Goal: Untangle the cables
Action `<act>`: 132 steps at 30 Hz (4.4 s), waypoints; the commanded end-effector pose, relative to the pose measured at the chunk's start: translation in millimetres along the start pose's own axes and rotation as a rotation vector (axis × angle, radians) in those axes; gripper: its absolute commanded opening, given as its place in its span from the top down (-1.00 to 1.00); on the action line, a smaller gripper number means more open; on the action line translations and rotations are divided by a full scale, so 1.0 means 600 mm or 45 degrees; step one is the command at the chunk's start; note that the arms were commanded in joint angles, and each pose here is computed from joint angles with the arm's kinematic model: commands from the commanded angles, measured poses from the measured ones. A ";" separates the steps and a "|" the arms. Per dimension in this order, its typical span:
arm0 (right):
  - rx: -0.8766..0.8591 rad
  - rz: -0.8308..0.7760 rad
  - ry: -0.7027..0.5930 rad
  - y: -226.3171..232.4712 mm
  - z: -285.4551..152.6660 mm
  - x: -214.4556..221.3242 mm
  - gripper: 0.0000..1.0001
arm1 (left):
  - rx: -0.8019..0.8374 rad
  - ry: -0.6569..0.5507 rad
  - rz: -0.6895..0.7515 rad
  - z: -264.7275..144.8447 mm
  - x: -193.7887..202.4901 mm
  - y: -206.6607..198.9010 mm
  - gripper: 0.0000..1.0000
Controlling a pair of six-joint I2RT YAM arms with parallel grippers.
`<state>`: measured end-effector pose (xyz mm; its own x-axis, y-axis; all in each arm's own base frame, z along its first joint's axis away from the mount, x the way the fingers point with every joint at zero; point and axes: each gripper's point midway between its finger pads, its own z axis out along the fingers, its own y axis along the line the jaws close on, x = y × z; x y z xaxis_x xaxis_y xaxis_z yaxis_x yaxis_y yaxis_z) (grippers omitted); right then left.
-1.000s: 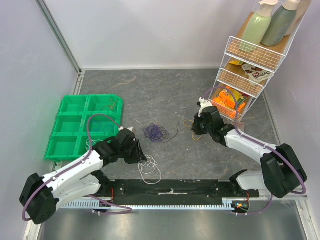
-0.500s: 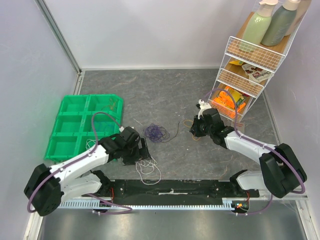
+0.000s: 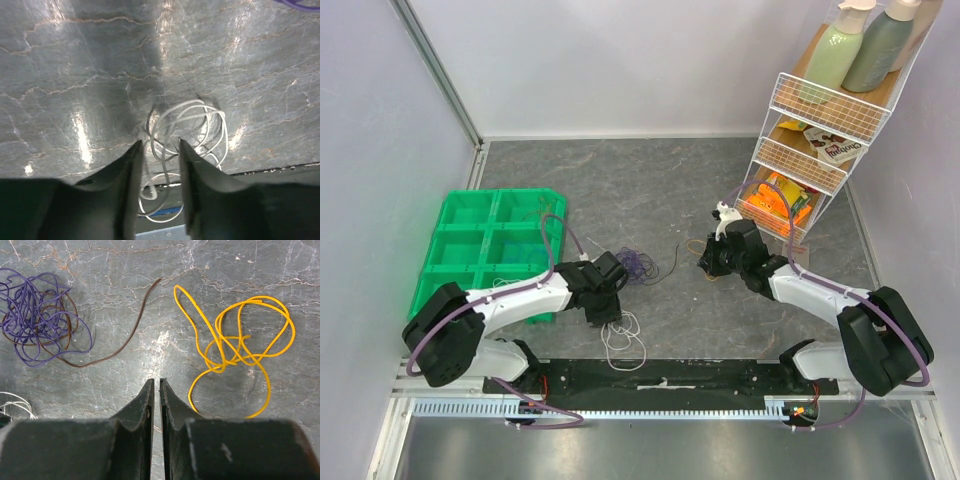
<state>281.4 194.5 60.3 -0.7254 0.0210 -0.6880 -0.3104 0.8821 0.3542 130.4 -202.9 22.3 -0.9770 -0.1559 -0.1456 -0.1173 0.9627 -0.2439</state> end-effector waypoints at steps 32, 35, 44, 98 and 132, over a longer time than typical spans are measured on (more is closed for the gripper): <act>-0.158 -0.025 0.054 0.056 0.039 0.025 0.26 | -0.413 -0.900 -0.779 -0.340 -0.266 0.294 0.97; -0.155 -0.023 0.053 0.055 0.039 0.025 0.25 | -0.499 -0.846 -0.954 -0.311 -0.245 0.340 0.97; -0.149 -0.021 0.065 0.054 0.043 0.027 0.25 | -0.544 -0.657 -1.284 -0.238 -0.210 0.385 0.97; 0.435 0.174 0.017 -0.127 -0.061 -0.039 -0.24 | 1.152 -0.518 0.308 -0.256 -0.128 -0.089 -0.85; -0.710 -0.094 -0.150 0.204 -0.208 -0.151 1.00 | 1.416 -0.551 0.459 -0.295 -0.113 -0.196 -0.67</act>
<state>255.0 223.8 189.7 -0.6532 0.0307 -0.7566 -0.5551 0.6602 0.5060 169.4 -253.3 194.1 -0.8288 -0.1275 -0.5447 0.4744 0.3559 -0.8052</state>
